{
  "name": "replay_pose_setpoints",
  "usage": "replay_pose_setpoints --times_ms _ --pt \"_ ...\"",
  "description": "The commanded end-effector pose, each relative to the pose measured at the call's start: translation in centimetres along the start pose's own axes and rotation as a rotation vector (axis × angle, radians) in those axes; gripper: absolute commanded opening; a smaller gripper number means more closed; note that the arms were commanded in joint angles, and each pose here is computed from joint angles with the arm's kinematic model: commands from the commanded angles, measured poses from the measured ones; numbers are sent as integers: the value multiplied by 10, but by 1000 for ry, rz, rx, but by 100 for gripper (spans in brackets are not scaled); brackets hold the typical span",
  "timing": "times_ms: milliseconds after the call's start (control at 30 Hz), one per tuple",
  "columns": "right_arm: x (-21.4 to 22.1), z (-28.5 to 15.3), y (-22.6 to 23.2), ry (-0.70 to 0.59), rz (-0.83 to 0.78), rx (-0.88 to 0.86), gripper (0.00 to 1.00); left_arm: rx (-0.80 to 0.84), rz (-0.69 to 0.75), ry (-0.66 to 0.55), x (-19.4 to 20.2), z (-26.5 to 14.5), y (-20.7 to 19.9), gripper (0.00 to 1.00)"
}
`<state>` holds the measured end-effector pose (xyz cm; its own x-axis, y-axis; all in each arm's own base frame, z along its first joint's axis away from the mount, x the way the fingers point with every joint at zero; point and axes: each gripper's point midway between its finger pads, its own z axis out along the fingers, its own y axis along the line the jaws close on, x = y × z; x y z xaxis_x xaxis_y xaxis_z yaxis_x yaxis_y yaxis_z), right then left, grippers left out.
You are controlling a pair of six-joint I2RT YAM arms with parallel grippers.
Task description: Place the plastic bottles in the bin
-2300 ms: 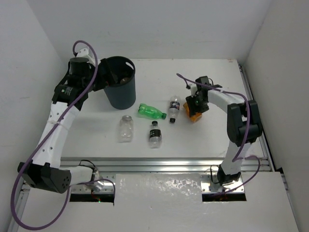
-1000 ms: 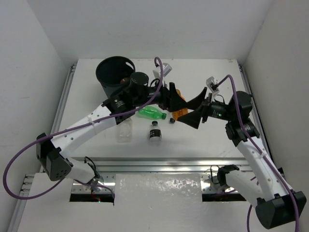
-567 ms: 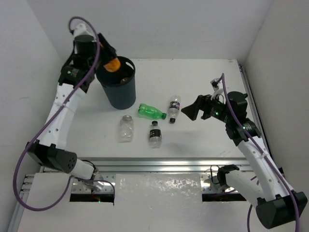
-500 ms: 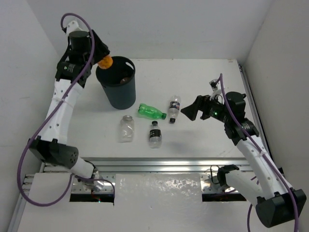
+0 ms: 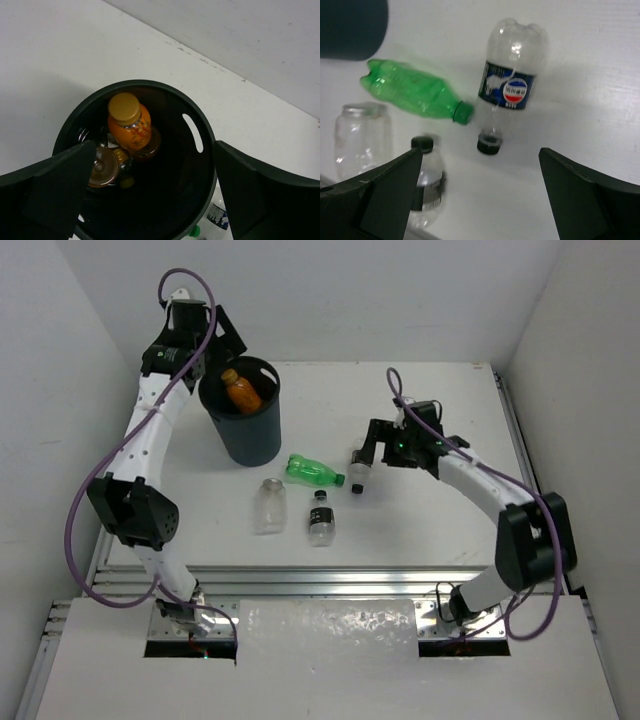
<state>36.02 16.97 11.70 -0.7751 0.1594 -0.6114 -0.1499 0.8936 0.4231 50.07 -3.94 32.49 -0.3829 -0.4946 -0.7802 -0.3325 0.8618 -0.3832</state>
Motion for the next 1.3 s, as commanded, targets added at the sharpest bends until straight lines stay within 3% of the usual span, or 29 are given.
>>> replay_pose_setpoints --times_ms 0,100,167,200,233,267,467,500,533,567,633,667,700,767,800,833,933,1067,1267 --pt "-29 21 -4 -61 -24 121 99 81 -20 -71 -25 -38 -14 100" --pt "-30 48 -11 -32 -36 173 95 116 -18 -83 -26 -62 -13 100" --pt "-28 64 -20 -14 -37 217 84 168 -30 -140 -29 -103 -9 100" --pt "-26 70 -23 -1 -36 223 83 155 -24 -111 -14 -89 -3 100" --pt "-22 76 -26 13 -40 237 82 191 -33 -155 -17 -114 0 100" --pt "-14 87 -33 44 -38 255 82 160 -25 -107 12 -103 16 100" --pt "22 100 -55 134 -58 303 61 205 14 -37 57 -118 33 100" --pt "22 96 -52 125 -69 283 56 231 20 -31 61 -122 30 100" --pt "26 93 -50 113 -82 249 38 243 26 -10 71 -120 30 100" --pt "11 78 -37 59 -126 196 27 283 41 -3 78 -123 19 100" --pt "11 61 -25 -24 -174 112 16 322 58 19 90 -130 7 100" --pt "6 49 -18 -83 -211 69 16 352 70 27 95 -135 -2 100" --pt "-11 18 17 -179 -262 -82 15 445 105 46 110 -152 -30 100" --pt "-3 -8 41 -267 -405 -251 15 591 139 88 130 -176 -64 100" --pt "10 -29 69 -269 -479 -431 15 742 166 133 147 -200 -93 100" --pt "13 -58 87 -352 -559 -536 15 790 173 162 157 -207 -102 100" --pt "37 -114 121 -441 -714 -801 13 948 202 249 187 -232 -131 100" --pt "47 -152 145 -434 -750 -966 13 1132 254 341 221 -263 -163 100" --pt "40 -180 163 -471 -732 -1060 15 1183 285 425 246 -268 -174 100"
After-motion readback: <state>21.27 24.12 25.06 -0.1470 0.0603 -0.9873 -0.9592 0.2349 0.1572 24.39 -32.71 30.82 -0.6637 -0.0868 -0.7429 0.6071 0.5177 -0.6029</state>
